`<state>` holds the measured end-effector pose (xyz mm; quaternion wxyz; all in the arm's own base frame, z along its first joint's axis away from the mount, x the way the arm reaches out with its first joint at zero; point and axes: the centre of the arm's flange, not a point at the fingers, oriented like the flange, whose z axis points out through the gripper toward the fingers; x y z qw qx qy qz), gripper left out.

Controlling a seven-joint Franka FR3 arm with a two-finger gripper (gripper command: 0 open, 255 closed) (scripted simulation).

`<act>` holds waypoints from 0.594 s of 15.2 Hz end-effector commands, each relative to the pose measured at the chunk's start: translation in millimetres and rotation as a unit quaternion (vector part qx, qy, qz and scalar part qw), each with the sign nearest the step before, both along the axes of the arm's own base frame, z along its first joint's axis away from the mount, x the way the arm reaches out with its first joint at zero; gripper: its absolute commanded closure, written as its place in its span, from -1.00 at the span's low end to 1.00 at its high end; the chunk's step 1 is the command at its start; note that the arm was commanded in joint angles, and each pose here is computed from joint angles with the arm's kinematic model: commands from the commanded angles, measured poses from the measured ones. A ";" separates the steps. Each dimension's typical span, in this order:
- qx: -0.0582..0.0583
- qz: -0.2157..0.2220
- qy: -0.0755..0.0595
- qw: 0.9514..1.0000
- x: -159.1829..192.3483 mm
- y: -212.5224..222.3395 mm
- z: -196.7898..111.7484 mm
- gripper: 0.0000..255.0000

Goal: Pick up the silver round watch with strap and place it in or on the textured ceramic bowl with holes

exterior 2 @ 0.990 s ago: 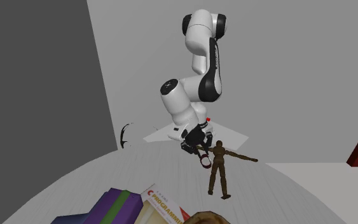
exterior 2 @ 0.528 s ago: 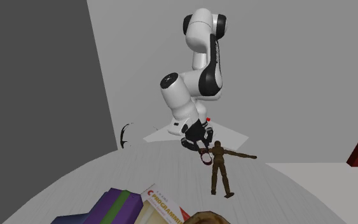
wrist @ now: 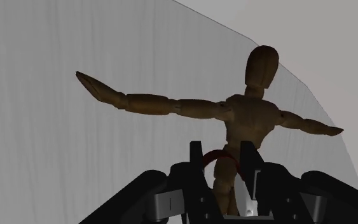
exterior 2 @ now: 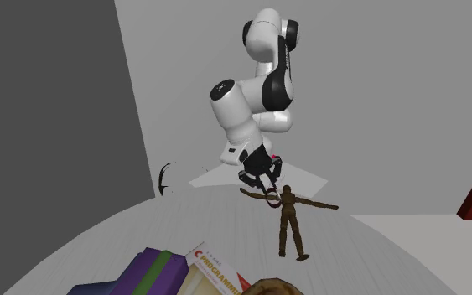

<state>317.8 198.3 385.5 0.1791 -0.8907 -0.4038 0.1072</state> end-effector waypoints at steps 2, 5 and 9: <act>0.000 0.000 0.000 1.000 -0.7 0.2 17.3 1.00; 0.000 0.000 0.000 1.000 -0.7 0.2 33.1 1.00; 0.000 0.000 0.000 1.000 -0.7 0.2 54.2 1.00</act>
